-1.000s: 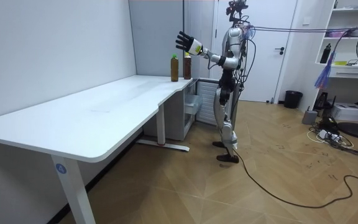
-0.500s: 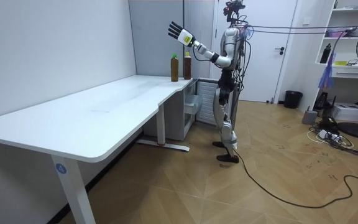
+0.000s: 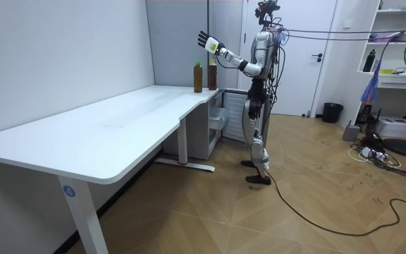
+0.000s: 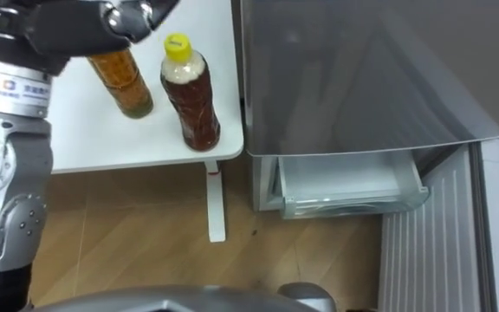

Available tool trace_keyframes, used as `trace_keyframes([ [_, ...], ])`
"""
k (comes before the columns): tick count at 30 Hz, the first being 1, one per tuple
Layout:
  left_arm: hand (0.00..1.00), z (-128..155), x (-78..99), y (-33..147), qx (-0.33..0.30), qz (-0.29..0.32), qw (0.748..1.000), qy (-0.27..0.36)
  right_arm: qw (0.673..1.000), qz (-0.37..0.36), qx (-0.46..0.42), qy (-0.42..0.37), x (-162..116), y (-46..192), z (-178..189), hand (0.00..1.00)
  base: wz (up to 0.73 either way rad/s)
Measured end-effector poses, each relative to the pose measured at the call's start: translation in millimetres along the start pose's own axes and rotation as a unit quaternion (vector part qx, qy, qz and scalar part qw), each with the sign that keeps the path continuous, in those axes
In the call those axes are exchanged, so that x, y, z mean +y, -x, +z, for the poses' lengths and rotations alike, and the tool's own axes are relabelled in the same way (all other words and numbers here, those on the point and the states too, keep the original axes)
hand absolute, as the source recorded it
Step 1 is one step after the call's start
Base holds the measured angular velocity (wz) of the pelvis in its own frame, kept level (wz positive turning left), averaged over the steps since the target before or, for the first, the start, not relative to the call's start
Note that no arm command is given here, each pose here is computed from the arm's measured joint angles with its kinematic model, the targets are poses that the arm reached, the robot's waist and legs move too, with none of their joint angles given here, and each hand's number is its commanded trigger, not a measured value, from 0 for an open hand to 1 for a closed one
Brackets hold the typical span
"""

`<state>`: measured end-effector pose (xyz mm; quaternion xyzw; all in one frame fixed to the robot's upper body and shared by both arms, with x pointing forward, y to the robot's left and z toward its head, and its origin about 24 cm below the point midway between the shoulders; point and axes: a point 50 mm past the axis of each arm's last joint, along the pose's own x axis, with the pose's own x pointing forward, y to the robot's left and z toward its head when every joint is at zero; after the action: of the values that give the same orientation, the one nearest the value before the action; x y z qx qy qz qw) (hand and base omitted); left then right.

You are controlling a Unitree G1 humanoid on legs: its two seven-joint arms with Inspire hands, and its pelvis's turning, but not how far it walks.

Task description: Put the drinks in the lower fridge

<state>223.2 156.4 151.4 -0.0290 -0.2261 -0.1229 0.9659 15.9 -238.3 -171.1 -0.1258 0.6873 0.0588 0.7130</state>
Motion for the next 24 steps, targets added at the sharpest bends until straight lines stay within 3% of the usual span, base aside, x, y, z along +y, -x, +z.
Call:
trace_keyframes([
  [11,0.0,-11.9,-18.6,0.8,0.045,-0.076,0.996,0.019,1.0,0.001,0.004,0.022,0.7,-0.4,5.1,0.0,0.0],
  [24,0.0,-21.5,-18.0,2.3,0.071,-0.087,0.993,0.021,1.0,-0.004,0.009,0.024,-1.1,-0.4,7.8,0.0,0.0],
])
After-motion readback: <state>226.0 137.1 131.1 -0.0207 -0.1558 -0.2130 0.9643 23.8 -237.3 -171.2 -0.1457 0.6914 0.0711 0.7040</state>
